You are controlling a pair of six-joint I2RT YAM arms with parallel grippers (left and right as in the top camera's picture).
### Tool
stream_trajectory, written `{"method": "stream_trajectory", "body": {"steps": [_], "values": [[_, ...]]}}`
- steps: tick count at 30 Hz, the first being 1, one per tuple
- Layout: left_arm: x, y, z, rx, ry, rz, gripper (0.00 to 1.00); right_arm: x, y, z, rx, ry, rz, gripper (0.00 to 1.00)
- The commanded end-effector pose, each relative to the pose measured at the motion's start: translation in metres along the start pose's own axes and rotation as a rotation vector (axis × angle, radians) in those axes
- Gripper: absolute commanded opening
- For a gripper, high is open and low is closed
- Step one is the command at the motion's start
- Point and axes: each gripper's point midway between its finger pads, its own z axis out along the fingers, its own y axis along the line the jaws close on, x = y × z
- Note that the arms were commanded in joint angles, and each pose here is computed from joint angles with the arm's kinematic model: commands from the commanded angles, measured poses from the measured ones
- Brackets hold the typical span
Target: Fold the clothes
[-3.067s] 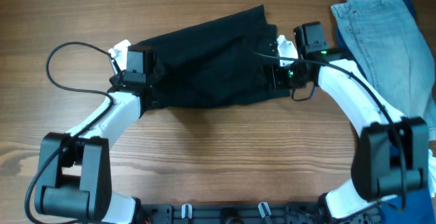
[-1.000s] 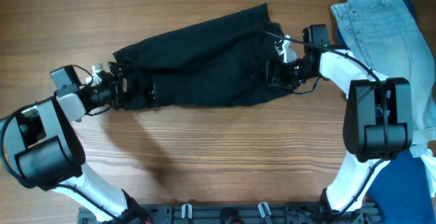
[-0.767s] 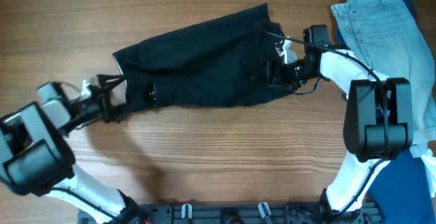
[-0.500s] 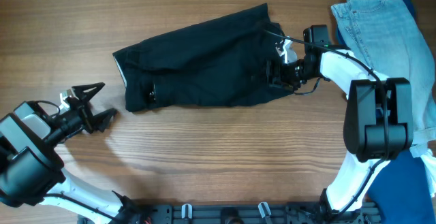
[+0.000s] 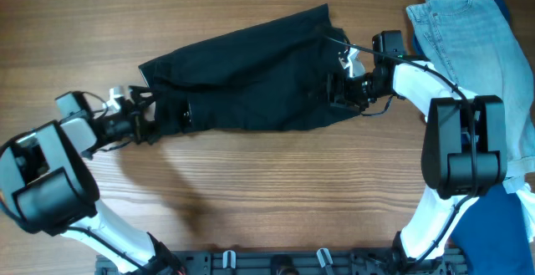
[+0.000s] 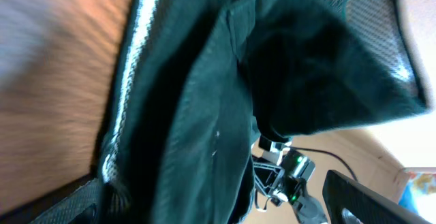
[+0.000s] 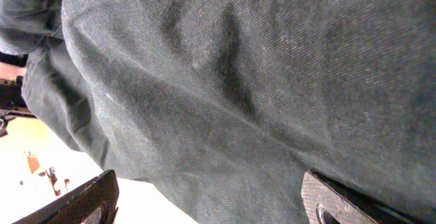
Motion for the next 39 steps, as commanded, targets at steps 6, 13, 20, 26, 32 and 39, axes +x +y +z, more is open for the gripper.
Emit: {"method": "stream_trajectory", "body": {"steps": [6, 13, 20, 26, 32, 39], "values": [[0.010, 0.020, 0.049, -0.091, 0.030, -0.081, 0.04, 0.022, -0.030, 0.016, 0.075, 0.066, 0.074, 0.84], [-0.003, 0.028, 0.049, -0.144, -0.048, -0.180, 0.04, 0.022, -0.026, 0.016, 0.049, 0.069, 0.060, 0.20], [0.015, 0.016, 0.076, -0.282, -0.073, -0.077, 0.04, 0.022, -0.026, 0.016, 0.050, 0.070, 0.061, 0.15], [0.024, -0.001, 0.081, -0.424, -0.130, 0.020, 0.04, 0.024, -0.027, 0.016, 0.055, 0.075, 0.063, 0.20], [0.016, 0.000, 0.055, -0.496, -0.213, 0.016, 0.04, 0.025, -0.028, 0.016, 0.061, 0.078, 0.053, 0.20], [0.015, 0.003, 0.026, -0.649, -0.289, 0.089, 0.04, 0.027, -0.028, 0.016, 0.061, 0.087, 0.050, 0.22]]}}
